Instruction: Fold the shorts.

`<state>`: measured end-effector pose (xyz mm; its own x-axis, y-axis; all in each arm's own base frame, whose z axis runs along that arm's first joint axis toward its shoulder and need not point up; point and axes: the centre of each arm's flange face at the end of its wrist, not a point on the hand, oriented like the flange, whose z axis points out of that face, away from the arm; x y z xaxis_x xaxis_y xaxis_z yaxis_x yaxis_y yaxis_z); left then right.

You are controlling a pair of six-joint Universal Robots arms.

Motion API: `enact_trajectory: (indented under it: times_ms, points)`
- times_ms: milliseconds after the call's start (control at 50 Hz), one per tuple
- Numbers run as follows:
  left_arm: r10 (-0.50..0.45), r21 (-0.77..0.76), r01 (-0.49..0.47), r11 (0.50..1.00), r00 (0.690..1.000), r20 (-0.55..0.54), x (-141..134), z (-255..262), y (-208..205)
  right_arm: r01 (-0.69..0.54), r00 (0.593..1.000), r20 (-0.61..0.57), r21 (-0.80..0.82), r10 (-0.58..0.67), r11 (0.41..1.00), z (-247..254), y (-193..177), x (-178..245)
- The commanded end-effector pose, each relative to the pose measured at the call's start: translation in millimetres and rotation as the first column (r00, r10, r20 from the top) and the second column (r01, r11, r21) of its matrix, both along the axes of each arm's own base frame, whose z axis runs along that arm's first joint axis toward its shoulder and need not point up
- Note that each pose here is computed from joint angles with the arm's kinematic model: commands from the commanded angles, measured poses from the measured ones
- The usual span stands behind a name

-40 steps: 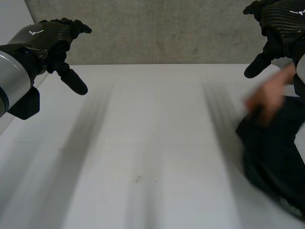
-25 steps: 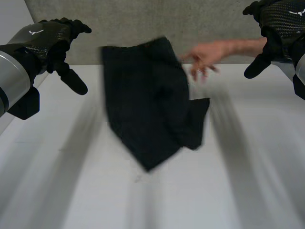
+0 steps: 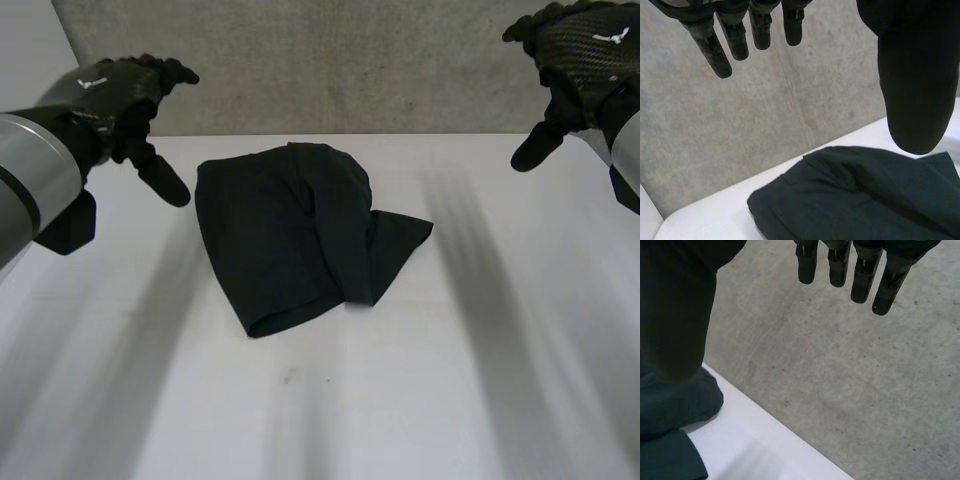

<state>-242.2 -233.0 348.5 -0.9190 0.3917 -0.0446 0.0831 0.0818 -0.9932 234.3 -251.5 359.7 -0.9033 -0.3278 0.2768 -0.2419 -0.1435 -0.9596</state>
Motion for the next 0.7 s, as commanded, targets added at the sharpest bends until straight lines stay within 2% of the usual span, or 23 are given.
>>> enact_trajectory:
  times_ms: [20, 100, 200, 260, 440, 620, 700]
  points:
    - [-0.011, 0.104, 0.002, 0.995, 0.996, 0.091, -7, -42, -14, -0.055, 0.989, -0.138, 0.037, 0.06, 0.998, -25, -4, 9]
    - [-0.069, 0.19, 0.041, 0.981, 0.987, 0.146, -21, -77, -11, -0.073, 0.977, -0.196, 0.084, 0.088, 0.994, -46, -5, 11]
    - [-0.15, 0.256, 0.097, 0.962, 0.969, 0.195, -54, -131, 3, -0.121, 0.965, -0.213, 0.164, 0.155, 0.979, -78, -2, 22]
    - [-0.148, 0.254, 0.092, 0.963, 0.966, 0.212, -61, -149, 6, -0.159, 0.956, -0.213, 0.196, 0.2, 0.968, -100, 4, 28]
    - [-0.146, 0.288, 0.072, 0.955, 0.958, 0.245, -72, -208, -4, -0.181, 0.951, -0.211, 0.21, 0.225, 0.961, -144, 15, 26]
    - [-0.161, 0.266, 0.075, 0.961, 0.934, 0.318, -77, -226, -16, -0.172, 0.946, -0.225, 0.257, 0.232, 0.951, -170, 20, 24]
    - [-0.129, 0.221, 0.053, 0.974, 0.93, 0.343, -76, -224, -26, -0.167, 0.947, -0.226, 0.255, 0.227, 0.952, -170, 19, 23]
